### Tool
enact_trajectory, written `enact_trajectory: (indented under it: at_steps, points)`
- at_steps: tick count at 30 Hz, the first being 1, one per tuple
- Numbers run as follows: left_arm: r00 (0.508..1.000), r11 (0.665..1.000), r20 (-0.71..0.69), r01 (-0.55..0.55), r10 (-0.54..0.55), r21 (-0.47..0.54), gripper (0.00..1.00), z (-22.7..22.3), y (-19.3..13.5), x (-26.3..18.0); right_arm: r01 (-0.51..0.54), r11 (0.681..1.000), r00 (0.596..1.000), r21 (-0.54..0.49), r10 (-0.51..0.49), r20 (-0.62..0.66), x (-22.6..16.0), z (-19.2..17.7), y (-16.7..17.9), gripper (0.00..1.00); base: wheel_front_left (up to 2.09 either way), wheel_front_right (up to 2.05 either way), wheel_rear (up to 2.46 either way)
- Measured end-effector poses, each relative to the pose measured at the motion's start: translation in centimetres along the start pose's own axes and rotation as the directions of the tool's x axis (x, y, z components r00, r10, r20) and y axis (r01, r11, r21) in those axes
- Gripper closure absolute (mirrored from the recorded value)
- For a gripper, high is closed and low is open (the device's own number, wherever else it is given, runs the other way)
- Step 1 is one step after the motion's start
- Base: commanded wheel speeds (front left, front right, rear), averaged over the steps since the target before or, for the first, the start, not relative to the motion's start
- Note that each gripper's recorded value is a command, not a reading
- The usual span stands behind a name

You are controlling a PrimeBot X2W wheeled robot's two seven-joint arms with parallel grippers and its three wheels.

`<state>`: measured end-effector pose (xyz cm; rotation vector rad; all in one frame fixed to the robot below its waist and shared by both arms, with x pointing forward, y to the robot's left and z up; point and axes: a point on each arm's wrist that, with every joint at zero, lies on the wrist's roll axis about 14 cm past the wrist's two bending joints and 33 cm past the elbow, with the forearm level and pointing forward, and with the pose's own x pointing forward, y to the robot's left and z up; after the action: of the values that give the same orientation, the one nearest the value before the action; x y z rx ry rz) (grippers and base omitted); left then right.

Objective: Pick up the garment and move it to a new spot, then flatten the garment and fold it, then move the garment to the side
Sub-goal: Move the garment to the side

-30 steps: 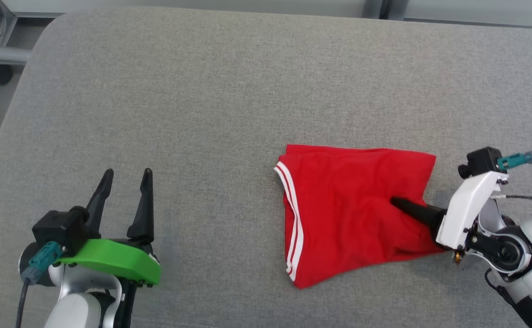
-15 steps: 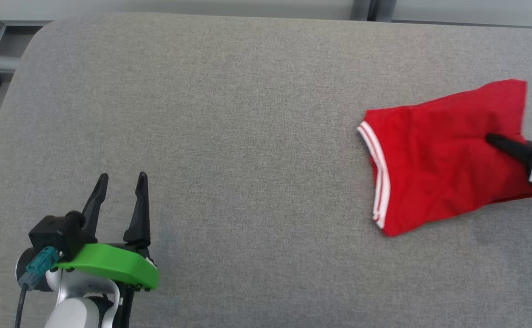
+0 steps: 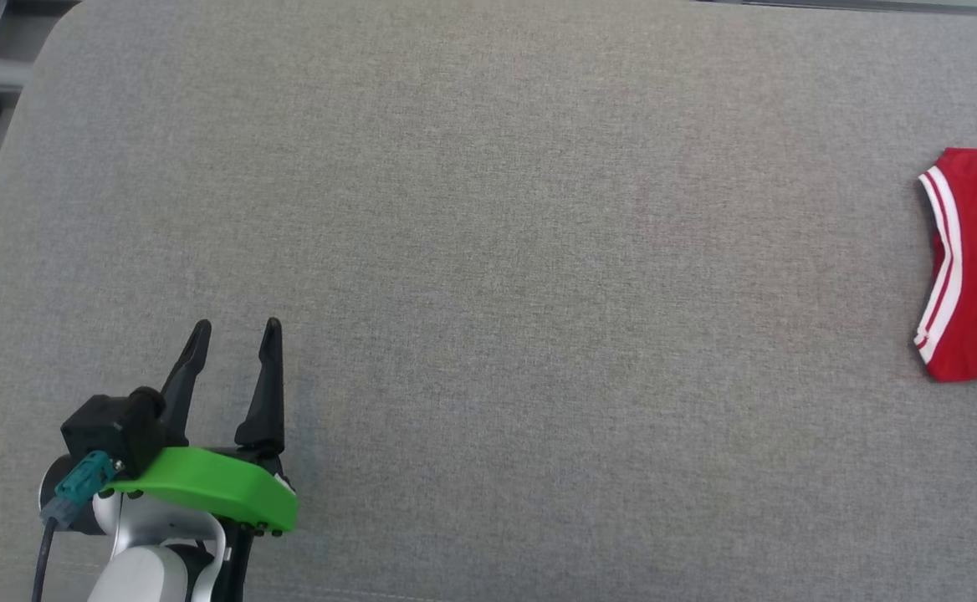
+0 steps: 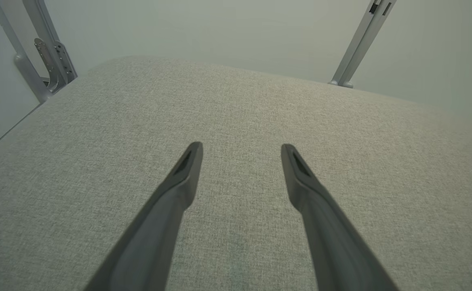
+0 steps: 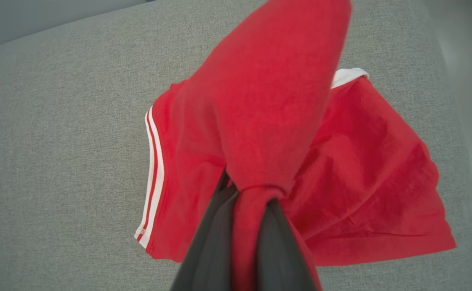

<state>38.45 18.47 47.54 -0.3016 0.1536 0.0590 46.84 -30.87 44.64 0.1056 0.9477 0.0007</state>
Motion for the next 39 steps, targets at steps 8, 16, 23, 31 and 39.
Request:
enact_trajectory:
  at_steps: [8, 16, 23, 31, 39]
  points:
    - [0.999, 0.999, -0.034, -0.034, 0.034, 0.000, 0.00, -1.0, 1.2, 0.0, 0.109, 0.994, 0.992, -0.012, -0.110, -0.065, -0.2, -0.2, -3.6, 1.00, 0.00, 0.00, 0.00]
    - [0.995, 0.997, -0.059, -0.078, 0.078, 0.002, 0.00, -1.8, 2.6, 0.0, 0.214, 0.976, 0.973, -0.038, -0.216, -0.081, -0.5, -0.5, -6.8, 0.11, 0.00, 0.00, 0.00]
    - [0.992, 0.995, -0.077, -0.100, 0.099, -0.004, 0.00, -2.5, 3.3, 0.1, 0.363, 0.915, 0.925, -0.177, -0.376, -0.045, -1.4, -2.1, -10.7, 0.00, 0.00, 0.00, 0.00]
    - [0.996, 0.996, 0.003, -0.089, 0.089, -0.011, 0.00, -0.8, 3.1, 0.4, 0.391, 0.888, 0.917, -0.241, -0.354, 0.183, -3.0, -0.4, -10.1, 0.00, 0.00, 0.00, 0.00]
    - [0.995, 0.997, 0.097, -0.040, 0.035, 0.060, 0.00, 1.2, 2.1, 0.5, 0.339, 0.908, 0.804, -0.245, -0.145, 0.576, -6.9, 4.1, -4.0, 0.00, 0.00, 0.00, 0.00]
